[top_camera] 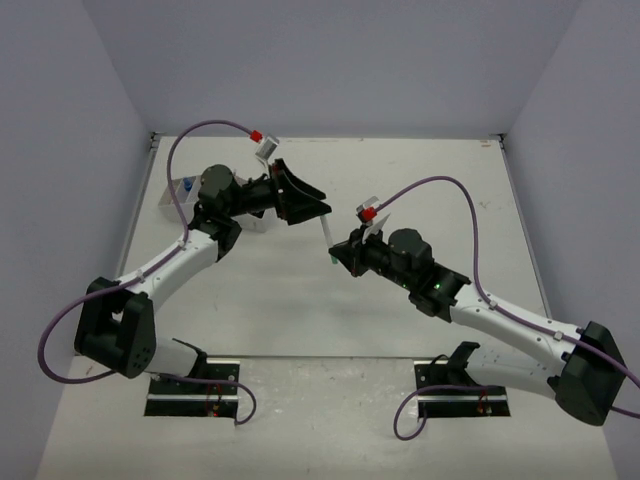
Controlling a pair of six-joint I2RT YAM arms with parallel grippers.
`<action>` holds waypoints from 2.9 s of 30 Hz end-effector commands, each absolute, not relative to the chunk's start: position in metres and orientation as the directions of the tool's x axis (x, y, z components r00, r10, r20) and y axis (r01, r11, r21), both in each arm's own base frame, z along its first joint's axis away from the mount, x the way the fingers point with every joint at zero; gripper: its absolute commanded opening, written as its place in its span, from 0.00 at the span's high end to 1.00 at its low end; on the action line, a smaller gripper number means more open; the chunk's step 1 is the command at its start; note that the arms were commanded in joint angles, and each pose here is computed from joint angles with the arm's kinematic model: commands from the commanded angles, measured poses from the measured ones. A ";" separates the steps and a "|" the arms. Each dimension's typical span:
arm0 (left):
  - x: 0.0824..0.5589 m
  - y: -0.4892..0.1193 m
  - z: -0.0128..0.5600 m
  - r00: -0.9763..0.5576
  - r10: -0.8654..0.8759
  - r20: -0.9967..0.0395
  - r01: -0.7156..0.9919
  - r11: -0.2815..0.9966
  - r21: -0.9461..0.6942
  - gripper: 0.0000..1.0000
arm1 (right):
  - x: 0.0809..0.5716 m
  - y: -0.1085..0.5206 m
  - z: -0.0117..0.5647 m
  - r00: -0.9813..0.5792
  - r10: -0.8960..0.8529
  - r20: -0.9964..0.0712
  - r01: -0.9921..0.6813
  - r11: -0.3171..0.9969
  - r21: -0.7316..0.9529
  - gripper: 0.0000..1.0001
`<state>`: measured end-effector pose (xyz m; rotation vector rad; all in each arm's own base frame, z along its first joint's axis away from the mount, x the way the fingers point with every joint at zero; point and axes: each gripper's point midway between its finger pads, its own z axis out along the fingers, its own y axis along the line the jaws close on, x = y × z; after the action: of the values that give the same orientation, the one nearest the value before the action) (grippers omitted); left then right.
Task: Sort the stationery into containers
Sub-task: Pick up the pen from the center of the board, then place the pen in the storage box, then reset both arms
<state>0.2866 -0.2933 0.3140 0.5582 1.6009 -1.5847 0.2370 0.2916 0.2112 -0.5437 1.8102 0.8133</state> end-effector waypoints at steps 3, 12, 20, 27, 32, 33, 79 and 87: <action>0.288 -0.302 0.301 -0.605 -0.170 -0.778 0.778 0.079 -0.623 0.21 | 0.241 0.300 0.264 -0.247 0.091 -0.965 -0.744 0.620 0.249 1.00; 0.271 -0.314 0.302 -0.582 -0.120 -0.804 0.809 0.018 -0.588 0.68 | 0.256 0.297 0.268 -0.233 0.073 -0.970 -0.709 0.670 0.221 1.00; 0.278 -0.315 0.305 -0.558 -0.119 -0.821 0.821 0.067 -0.567 1.00 | 0.264 0.294 0.272 -0.225 0.066 -0.972 -0.688 0.696 0.206 0.76; 0.426 -0.186 0.289 -0.327 -0.187 -0.926 0.248 0.929 -0.276 1.00 | 0.289 0.254 0.250 -0.269 0.057 -0.962 -0.461 0.869 0.181 0.01; 0.475 -0.049 0.315 -0.163 -0.251 -0.954 -0.161 0.961 -0.225 1.00 | 0.287 0.243 0.241 -0.291 0.057 -0.955 -0.420 0.889 0.181 0.01; 0.480 -0.026 0.316 -0.139 -0.262 -0.955 -0.216 0.949 -0.229 1.00 | 0.287 0.242 0.241 -0.293 0.061 -0.954 -0.420 0.888 0.186 0.01; 0.353 -0.056 0.347 -0.105 -0.321 -0.941 -0.072 0.947 -0.314 0.00 | 0.262 0.124 0.351 -0.204 0.117 -0.972 -0.047 0.990 0.129 0.01; 0.307 -0.053 0.335 -0.185 -0.258 -0.948 -0.024 0.966 -0.258 0.00 | 0.206 0.037 0.347 -0.140 0.239 -0.961 0.117 0.968 0.224 0.01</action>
<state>0.3142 -0.0546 0.3947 -0.2649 1.5248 -0.2990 0.2236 0.0840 0.3822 0.1613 1.6495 0.2800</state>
